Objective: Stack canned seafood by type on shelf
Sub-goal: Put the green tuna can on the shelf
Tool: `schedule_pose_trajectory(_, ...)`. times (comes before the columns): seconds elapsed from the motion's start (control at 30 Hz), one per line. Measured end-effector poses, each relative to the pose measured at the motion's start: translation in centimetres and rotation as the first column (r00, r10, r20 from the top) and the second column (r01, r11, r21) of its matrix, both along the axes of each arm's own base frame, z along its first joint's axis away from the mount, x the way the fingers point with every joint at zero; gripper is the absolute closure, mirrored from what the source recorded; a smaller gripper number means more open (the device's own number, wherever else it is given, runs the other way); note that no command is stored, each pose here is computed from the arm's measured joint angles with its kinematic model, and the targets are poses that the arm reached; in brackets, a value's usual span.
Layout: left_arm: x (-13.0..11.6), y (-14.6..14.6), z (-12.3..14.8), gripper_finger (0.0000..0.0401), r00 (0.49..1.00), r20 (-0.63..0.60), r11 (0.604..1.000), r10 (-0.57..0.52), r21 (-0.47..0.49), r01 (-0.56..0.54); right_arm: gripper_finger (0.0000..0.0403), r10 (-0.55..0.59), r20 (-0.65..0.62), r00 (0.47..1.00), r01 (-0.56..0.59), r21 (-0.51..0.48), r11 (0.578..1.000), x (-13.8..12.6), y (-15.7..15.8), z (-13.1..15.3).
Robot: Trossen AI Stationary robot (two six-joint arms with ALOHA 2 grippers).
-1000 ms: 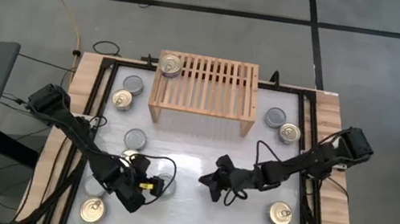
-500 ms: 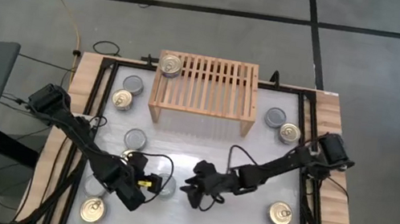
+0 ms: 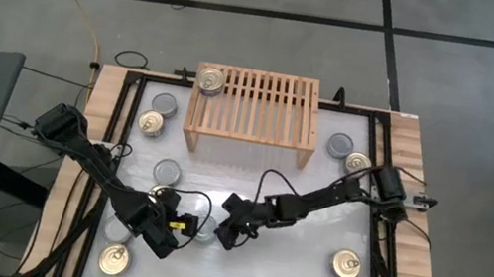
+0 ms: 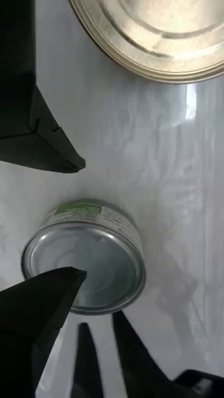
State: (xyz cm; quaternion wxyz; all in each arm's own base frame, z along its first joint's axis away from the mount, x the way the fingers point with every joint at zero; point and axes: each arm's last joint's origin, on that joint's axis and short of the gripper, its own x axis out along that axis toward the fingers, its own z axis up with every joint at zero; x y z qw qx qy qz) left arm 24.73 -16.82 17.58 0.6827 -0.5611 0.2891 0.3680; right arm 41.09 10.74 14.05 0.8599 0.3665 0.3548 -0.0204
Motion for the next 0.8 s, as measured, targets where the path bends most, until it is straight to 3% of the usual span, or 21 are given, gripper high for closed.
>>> schedule_pose_trajectory(0.67, 0.1, 0.2, 0.0, 0.0152, 1.0, -0.002, 1.0, -0.008, 0.013, 0.008, 0.0289, -0.052, 0.001, 0.999, 0.052, -0.009, 0.999, 0.4, -1.5, 0.1)
schedule_pose_trajectory(0.8, 0.1, 0.2, 0.0, 0.0152, 1.0, -0.002, 1.0, -0.008, 0.013, 0.008, 0.0291, -0.068, -0.01, 0.998, 0.068, 0.006, 0.998, 0.6, -1.4, -1.0)
